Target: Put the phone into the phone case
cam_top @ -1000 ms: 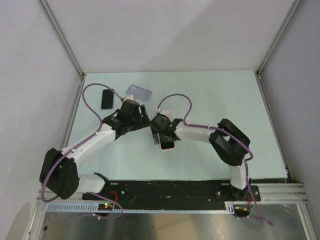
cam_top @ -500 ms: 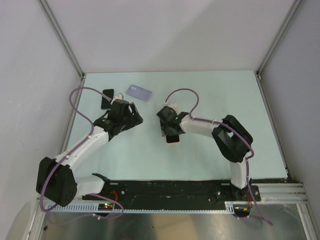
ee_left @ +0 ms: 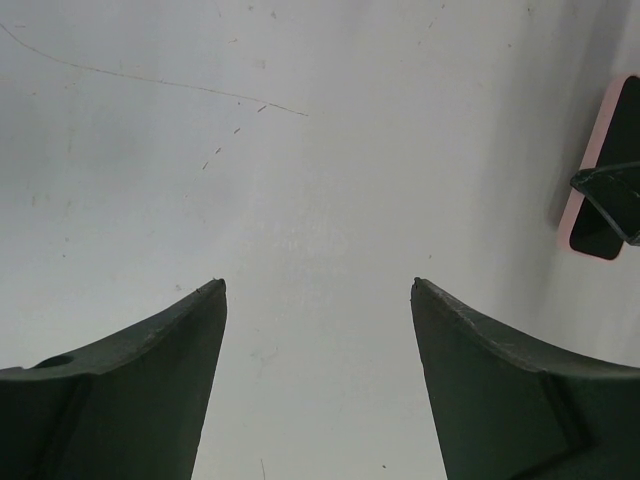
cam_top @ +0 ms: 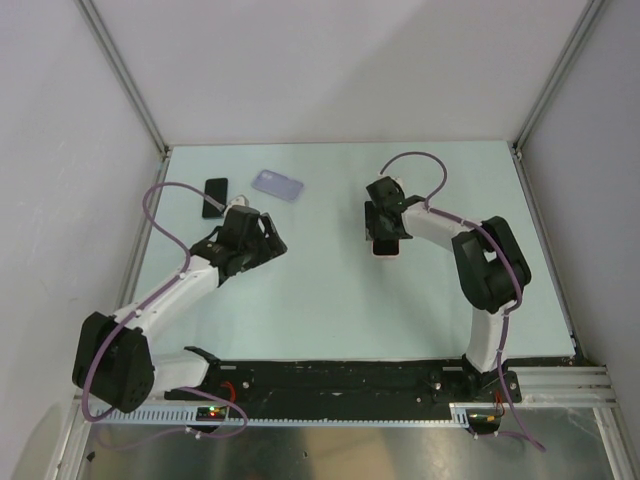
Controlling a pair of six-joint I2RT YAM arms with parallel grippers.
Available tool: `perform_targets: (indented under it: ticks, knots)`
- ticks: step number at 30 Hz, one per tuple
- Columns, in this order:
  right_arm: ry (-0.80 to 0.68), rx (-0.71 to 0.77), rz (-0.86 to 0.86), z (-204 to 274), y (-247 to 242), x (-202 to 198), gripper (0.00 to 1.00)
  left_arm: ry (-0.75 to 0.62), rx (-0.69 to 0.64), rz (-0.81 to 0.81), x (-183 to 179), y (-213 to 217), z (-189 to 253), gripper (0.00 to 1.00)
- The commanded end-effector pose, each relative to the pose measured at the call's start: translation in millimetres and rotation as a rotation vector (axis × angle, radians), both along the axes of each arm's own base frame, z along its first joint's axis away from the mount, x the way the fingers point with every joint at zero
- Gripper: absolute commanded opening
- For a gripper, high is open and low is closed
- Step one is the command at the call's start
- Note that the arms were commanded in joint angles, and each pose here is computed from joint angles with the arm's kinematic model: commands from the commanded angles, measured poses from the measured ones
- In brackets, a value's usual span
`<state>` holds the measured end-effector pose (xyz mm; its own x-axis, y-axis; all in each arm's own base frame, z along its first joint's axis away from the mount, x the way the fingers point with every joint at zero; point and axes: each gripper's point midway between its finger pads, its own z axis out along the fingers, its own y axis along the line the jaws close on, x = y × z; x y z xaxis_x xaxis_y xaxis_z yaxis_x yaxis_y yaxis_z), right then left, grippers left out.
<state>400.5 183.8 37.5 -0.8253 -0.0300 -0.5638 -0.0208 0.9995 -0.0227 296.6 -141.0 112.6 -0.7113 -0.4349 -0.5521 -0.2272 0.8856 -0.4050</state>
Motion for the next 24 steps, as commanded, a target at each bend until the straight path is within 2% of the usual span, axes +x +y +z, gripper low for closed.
perform_targets:
  ticks: [1, 5, 7, 10, 14, 20, 24]
  knots:
    - [-0.055, 0.026, 0.048, 15.8, 6.4, 21.3, 0.45, -0.043, -0.035, 0.034, 15.4, -4.3, 15.2, 0.79]
    - [-0.038, 0.031, 0.07, 11.2, 4.0, 18.4, 0.5, -0.037, -0.03, 0.062, 25.3, -5.0, 14.1, 0.79]
    - [-0.029, 0.038, 0.07, 10.5, 2.2, 16.7, 0.6, -0.03, -0.022, 0.078, 31.4, -5.2, 11.6, 0.79]
    - [-0.018, 0.045, 0.066, 9.8, 0.8, 15.1, 0.8, -0.024, -0.015, 0.1, 43.8, -7.3, 10.0, 0.8]
    - [-0.023, 0.09, 0.05, 21.2, 1.1, 14.5, 0.97, -0.02, -0.02, 0.147, 65.9, -7.5, 9.9, 0.81]
    - [-0.065, 0.15, 0.015, 52.9, 2.5, 10.9, 0.99, 0.0, -0.041, 0.305, 103.7, 10.6, 1.4, 0.82]
    - [-0.113, 0.212, -0.027, 86.6, 11.5, -6.7, 1.0, 0.0, -0.039, 0.432, 142.8, 28.6, -7.6, 0.77]
